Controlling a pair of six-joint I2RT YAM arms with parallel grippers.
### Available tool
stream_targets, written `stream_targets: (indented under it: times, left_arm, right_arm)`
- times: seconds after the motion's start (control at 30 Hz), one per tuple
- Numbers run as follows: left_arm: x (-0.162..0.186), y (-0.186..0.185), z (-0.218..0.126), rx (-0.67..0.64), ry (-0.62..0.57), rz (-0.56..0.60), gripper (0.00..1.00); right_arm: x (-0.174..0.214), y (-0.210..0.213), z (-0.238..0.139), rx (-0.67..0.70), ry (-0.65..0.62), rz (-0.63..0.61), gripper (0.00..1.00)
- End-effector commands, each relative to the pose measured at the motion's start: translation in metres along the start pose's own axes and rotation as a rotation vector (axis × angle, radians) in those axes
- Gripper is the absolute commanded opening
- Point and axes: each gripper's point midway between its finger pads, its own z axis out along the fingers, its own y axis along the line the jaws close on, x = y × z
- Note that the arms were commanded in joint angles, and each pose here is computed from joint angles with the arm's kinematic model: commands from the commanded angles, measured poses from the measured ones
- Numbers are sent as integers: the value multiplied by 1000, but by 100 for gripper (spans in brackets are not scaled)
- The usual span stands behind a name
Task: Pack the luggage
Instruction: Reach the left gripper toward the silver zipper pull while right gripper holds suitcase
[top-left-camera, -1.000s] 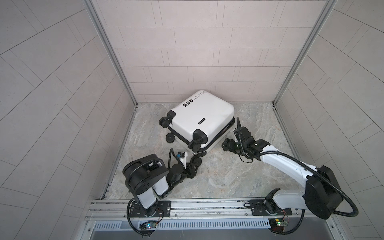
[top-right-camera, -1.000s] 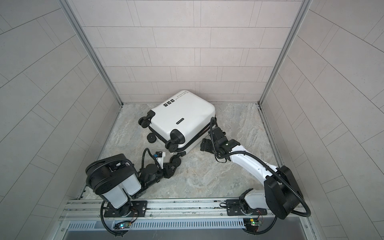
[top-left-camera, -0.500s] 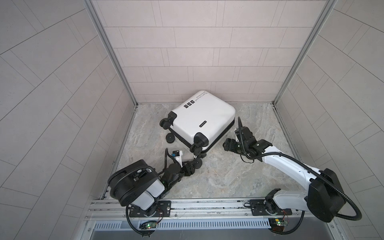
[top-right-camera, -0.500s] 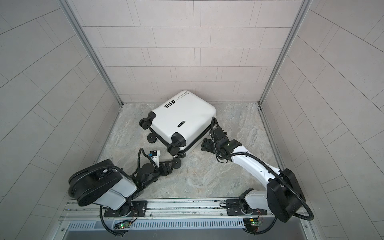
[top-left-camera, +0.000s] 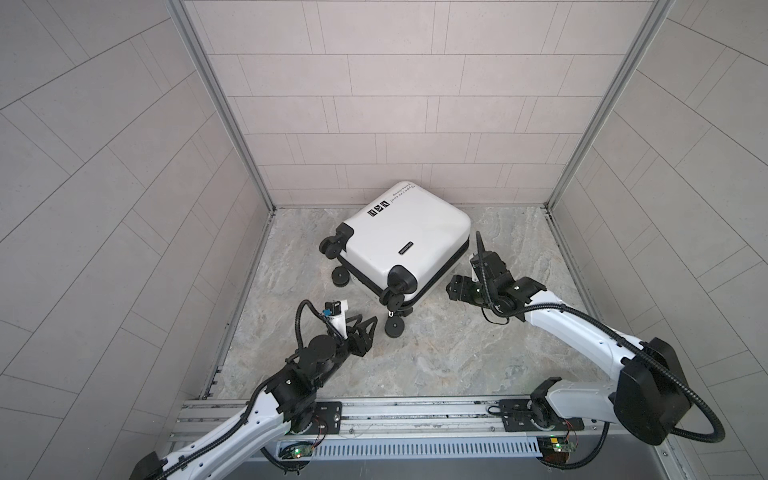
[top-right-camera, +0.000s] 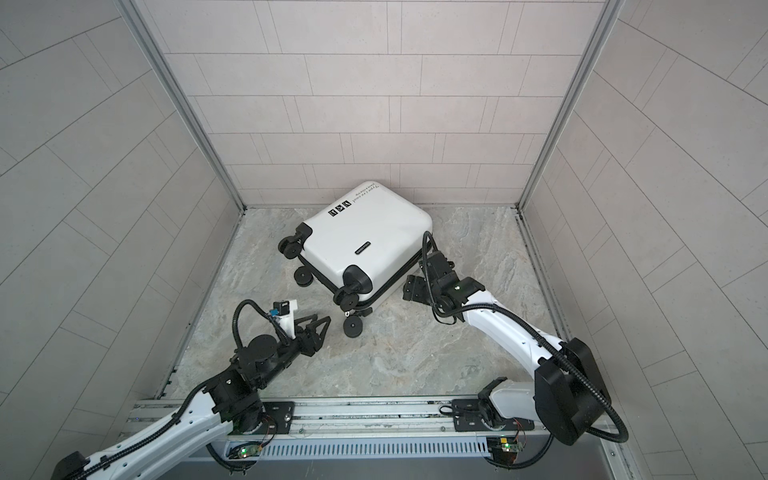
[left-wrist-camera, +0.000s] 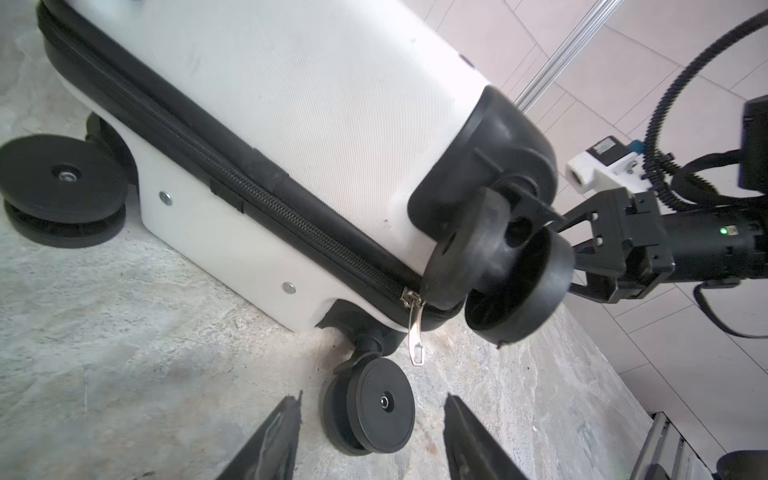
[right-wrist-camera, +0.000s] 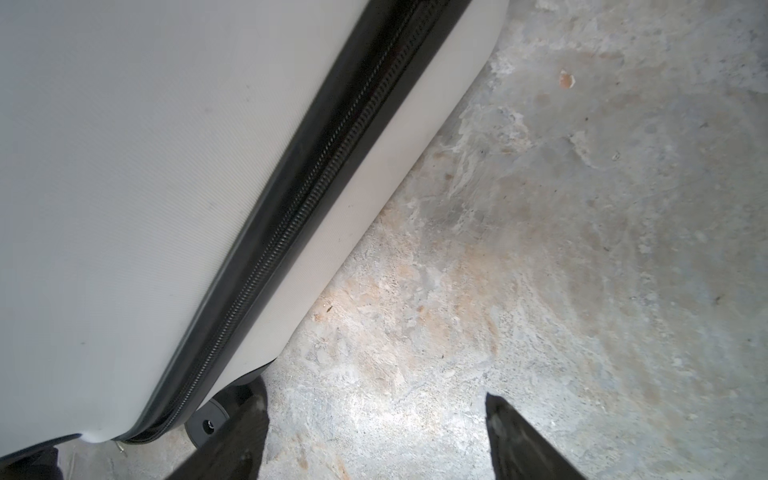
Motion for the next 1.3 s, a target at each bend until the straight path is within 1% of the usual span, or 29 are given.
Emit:
stream_targets:
  times: [0.0, 0.1, 0.2, 0.27, 0.4, 0.5, 0.67, 0.7, 0.83, 0.97, 1.1, 1.27]
  left_arm:
    - [29, 21, -7, -55, 80, 74, 59]
    - [18, 14, -10, -20, 36, 65, 61]
    - [18, 0, -9, 46, 52, 58, 62]
    - [23, -10, -5, 92, 87, 56, 61]
    - [29, -24, 8, 120, 172, 21, 53]
    - [31, -39, 22, 155, 216, -45, 48]
    - [27, -52, 40, 208, 197, -167, 42]
    - [27, -54, 42, 215, 198, -171, 40]
    - [25, -54, 46, 194, 204, -161, 38]
    - [12, -51, 43, 178, 149, -160, 37]
    - [4, -41, 39, 134, 108, -156, 37]
    - [4, -31, 40, 109, 102, -173, 37]
  right_arm:
    - [-12, 5, -6, 2, -27, -19, 85]
    - [-18, 12, -9, -6, -27, -38, 85]
    - [-22, 15, -11, -4, -29, -51, 84]
    - [-25, 17, -13, -6, -35, -58, 84]
    - [-31, 23, -13, -15, -38, -66, 84]
    - [-38, 29, -15, -22, -43, -79, 84]
    - [-48, 37, -21, -31, -55, -100, 84]
    - [-49, 38, -23, -34, -58, -102, 84]
    - [-51, 39, -23, -39, -58, -105, 84]
    - [-51, 38, -23, -42, -58, -99, 84]
    - [-51, 39, -23, -50, -58, -96, 84]
    - [-54, 41, -24, -58, -62, -94, 84]
